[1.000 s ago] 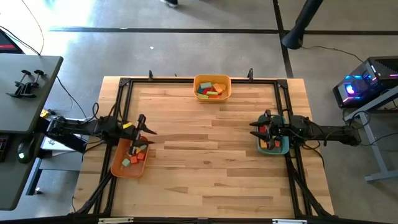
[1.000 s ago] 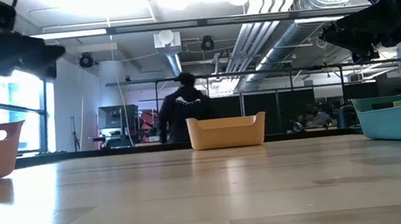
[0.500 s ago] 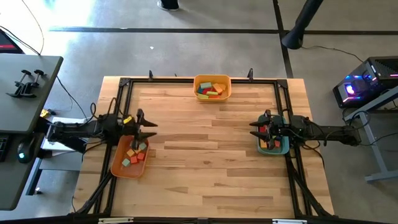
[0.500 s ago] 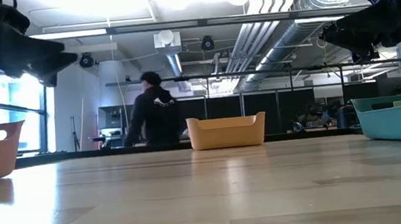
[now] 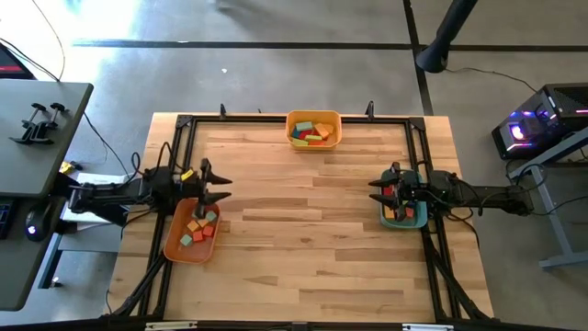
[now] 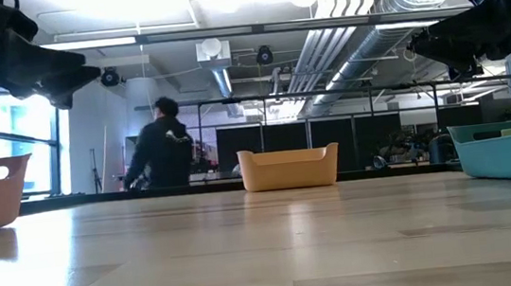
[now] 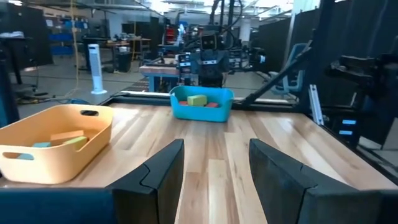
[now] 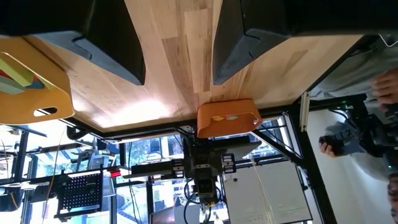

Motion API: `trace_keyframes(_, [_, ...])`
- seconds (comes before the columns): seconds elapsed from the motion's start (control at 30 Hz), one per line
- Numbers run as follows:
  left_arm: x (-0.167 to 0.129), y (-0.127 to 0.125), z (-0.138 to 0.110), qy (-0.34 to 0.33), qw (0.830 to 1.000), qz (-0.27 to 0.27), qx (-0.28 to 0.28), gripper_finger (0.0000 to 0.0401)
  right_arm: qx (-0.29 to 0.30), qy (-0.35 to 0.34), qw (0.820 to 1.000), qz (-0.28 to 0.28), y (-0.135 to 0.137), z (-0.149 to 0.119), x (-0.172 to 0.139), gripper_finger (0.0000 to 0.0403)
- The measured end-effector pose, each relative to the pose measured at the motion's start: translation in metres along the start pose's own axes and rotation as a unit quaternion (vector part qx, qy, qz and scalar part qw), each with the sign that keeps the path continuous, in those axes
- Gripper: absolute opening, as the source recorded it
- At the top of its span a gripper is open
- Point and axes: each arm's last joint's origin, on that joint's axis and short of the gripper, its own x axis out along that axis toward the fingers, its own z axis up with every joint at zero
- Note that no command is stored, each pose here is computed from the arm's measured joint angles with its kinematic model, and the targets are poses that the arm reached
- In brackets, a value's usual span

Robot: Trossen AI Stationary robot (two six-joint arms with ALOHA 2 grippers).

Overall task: Sort blocks by size
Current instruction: Return to Home Position

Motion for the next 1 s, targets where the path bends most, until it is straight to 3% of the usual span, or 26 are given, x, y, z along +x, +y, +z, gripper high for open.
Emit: trace_keyframes(1.0, [0.0000, -0.0035, 0.0000, 0.000, 1.000, -0.018, 0.000, 0.0165, 0.000, 0.000, 1.000, 0.000, 0.0000, -0.0001, 0.0000, 0.0184])
